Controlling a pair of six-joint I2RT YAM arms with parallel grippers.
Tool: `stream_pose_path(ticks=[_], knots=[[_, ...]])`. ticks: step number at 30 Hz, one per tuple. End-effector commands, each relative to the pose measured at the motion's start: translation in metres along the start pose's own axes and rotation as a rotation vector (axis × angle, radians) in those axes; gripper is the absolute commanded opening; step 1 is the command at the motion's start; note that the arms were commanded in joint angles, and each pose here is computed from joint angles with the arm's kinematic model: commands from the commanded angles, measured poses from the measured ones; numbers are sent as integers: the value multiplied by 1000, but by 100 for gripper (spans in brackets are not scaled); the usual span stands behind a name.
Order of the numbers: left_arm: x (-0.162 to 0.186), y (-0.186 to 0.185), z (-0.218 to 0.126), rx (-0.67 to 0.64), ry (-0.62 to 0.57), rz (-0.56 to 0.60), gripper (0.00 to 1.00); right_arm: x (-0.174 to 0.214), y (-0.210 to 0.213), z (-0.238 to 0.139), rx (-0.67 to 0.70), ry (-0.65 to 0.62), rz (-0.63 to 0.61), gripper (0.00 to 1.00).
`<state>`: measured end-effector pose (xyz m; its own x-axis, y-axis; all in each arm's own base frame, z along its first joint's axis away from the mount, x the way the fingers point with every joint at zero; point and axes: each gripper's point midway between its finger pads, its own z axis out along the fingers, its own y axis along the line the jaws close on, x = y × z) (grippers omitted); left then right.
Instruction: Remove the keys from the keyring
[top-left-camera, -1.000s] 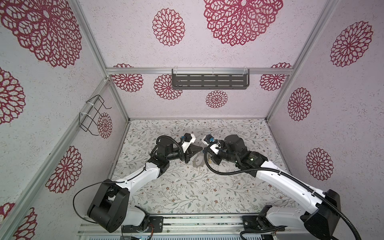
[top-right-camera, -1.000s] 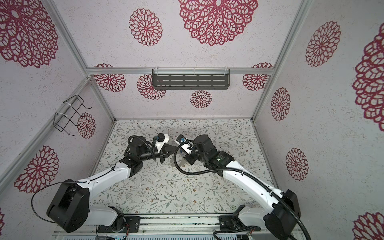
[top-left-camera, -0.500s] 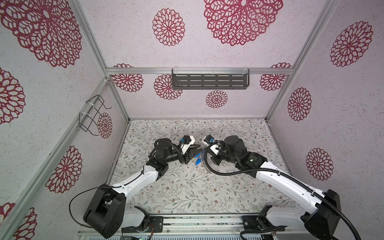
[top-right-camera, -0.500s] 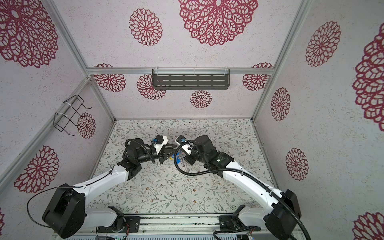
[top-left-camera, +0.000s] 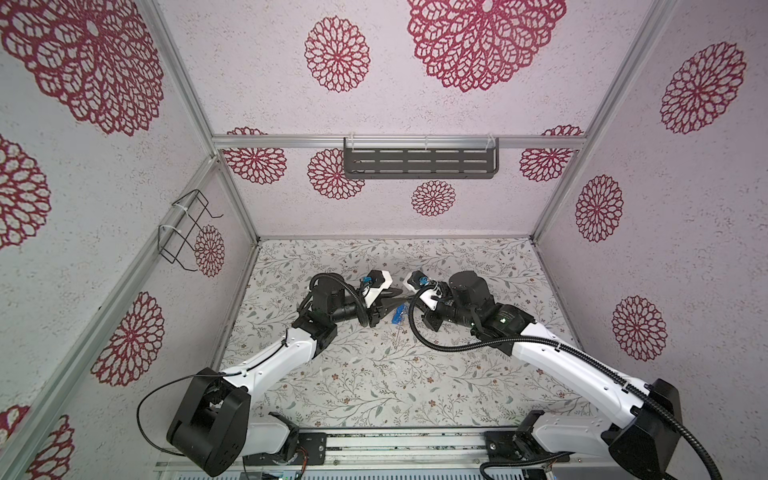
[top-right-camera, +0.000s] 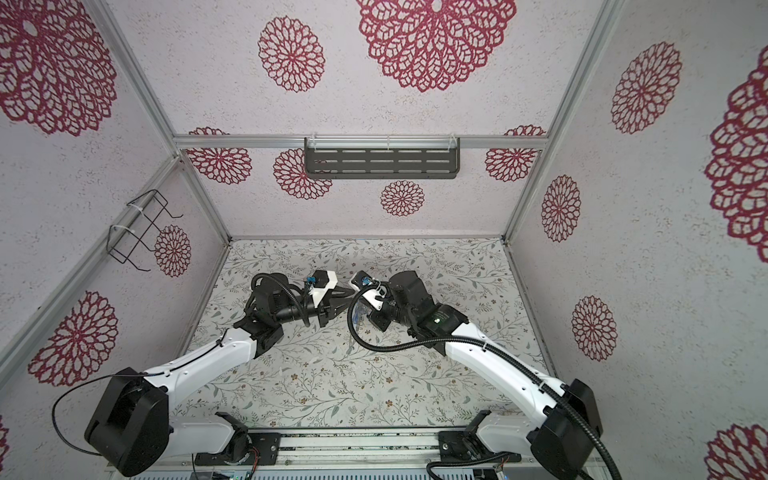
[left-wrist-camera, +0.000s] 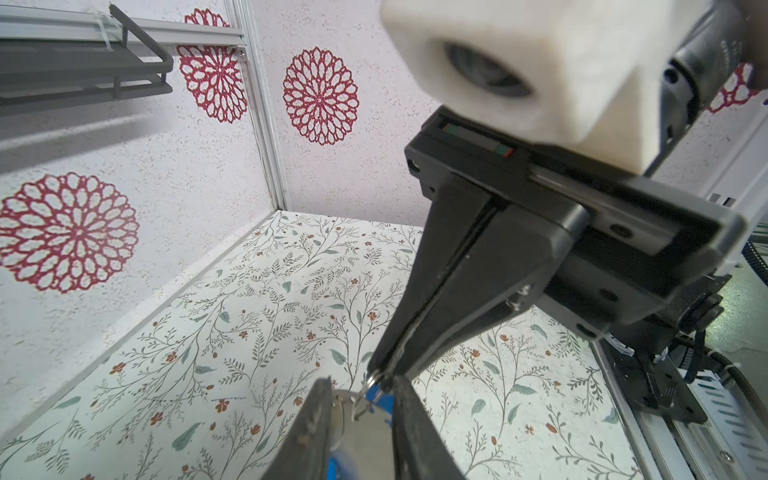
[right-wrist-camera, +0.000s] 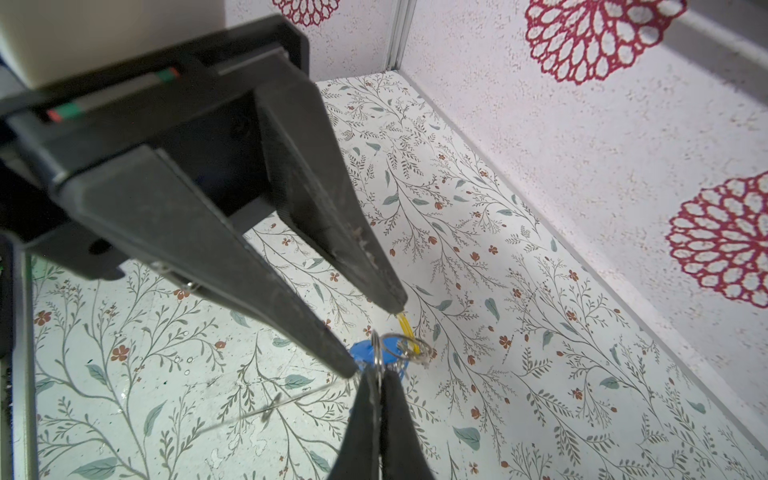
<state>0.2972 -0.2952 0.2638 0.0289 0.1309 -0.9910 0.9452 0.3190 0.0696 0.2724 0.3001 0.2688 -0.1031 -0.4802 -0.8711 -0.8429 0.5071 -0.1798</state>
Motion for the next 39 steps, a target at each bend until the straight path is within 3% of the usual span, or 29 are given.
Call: stream_pose_path(ticks=[1, 13, 20, 28, 35, 39], knots=[[1, -4, 5, 40, 27, 11, 27, -29, -1, -15, -1, -94, -8, 0], [14, -10, 11, 86, 61, -27, 21, -38, -2, -19, 2, -125, -11, 0], [10, -11, 11, 97, 58, -25, 12, -35, 1, -15, -14, -112, -6, 0], [8, -12, 10, 91, 56, -17, 14, -32, 1, -14, -21, -103, -4, 0], [2, -13, 10, 85, 40, 1, 30, -28, 3, -10, -30, -87, 1, 0], [-3, -14, 7, 77, 27, 15, 27, -25, 2, -10, -26, -75, 2, 0]])
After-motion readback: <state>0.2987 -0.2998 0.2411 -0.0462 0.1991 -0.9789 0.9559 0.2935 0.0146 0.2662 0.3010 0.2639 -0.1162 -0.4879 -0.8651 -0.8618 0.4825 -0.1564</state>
